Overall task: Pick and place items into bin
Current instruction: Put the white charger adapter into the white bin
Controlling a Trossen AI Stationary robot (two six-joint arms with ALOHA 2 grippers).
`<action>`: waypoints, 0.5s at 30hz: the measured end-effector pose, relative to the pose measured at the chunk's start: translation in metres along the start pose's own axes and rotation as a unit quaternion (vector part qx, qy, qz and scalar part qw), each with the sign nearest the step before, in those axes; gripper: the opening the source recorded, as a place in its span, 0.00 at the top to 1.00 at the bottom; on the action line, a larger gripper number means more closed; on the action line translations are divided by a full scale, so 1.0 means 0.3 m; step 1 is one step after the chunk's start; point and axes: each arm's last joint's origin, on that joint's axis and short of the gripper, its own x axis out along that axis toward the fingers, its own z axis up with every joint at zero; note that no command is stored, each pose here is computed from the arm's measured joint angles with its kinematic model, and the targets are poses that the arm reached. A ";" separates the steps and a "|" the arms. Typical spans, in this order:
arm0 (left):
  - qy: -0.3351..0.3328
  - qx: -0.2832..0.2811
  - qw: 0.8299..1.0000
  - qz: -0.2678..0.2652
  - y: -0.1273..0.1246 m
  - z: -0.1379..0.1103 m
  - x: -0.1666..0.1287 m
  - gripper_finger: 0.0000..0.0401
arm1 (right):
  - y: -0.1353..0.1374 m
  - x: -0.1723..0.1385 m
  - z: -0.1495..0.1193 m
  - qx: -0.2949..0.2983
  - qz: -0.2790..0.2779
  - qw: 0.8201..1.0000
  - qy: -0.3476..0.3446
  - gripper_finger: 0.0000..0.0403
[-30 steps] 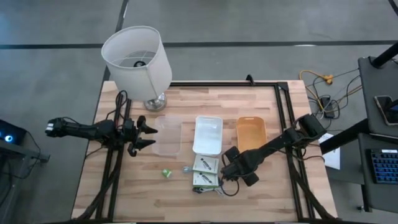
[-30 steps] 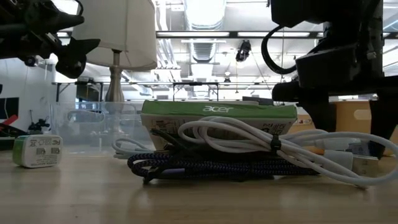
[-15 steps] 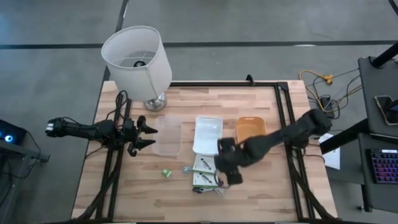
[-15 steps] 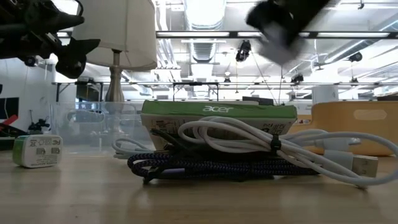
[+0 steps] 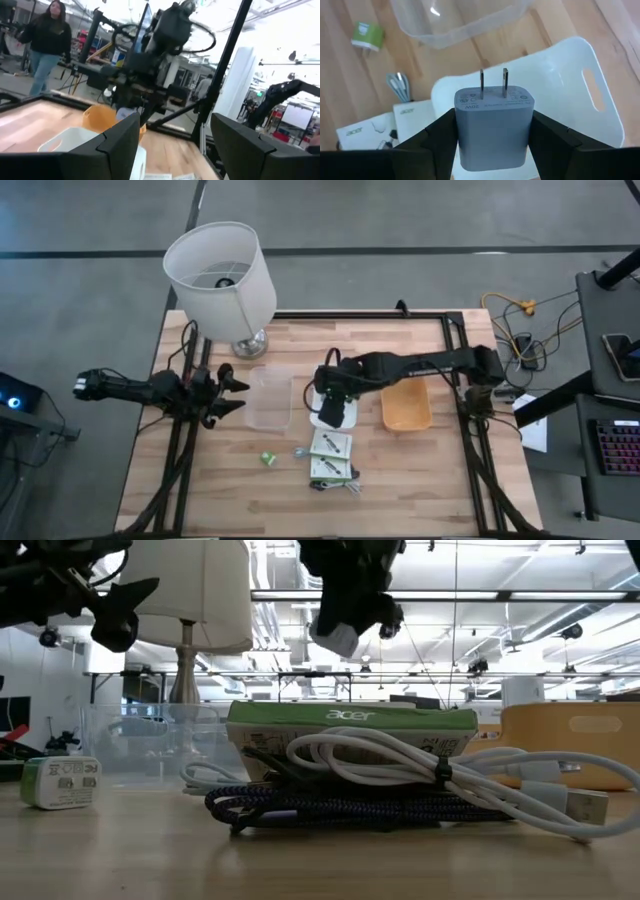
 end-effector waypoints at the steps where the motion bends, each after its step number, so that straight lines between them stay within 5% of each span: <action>1: -0.001 0.000 1.000 0.000 0.000 0.000 0.000 0.43 | 0.000 0.008 -0.002 0.002 -0.004 1.000 0.007 0.51; 7: -0.030 -0.004 0.999 -0.011 -0.007 0.019 0.000 0.43 | 0.001 0.061 -0.004 0.011 -0.009 1.000 0.027 0.51; 12: -0.076 -0.105 0.991 0.012 -0.005 0.042 -0.003 0.43 | -0.039 0.143 0.005 0.010 -0.040 0.998 0.054 0.51; 15: -0.078 -0.110 0.991 0.016 -0.004 0.041 -0.003 0.43 | -0.074 0.174 0.008 0.013 -0.058 0.996 0.073 0.50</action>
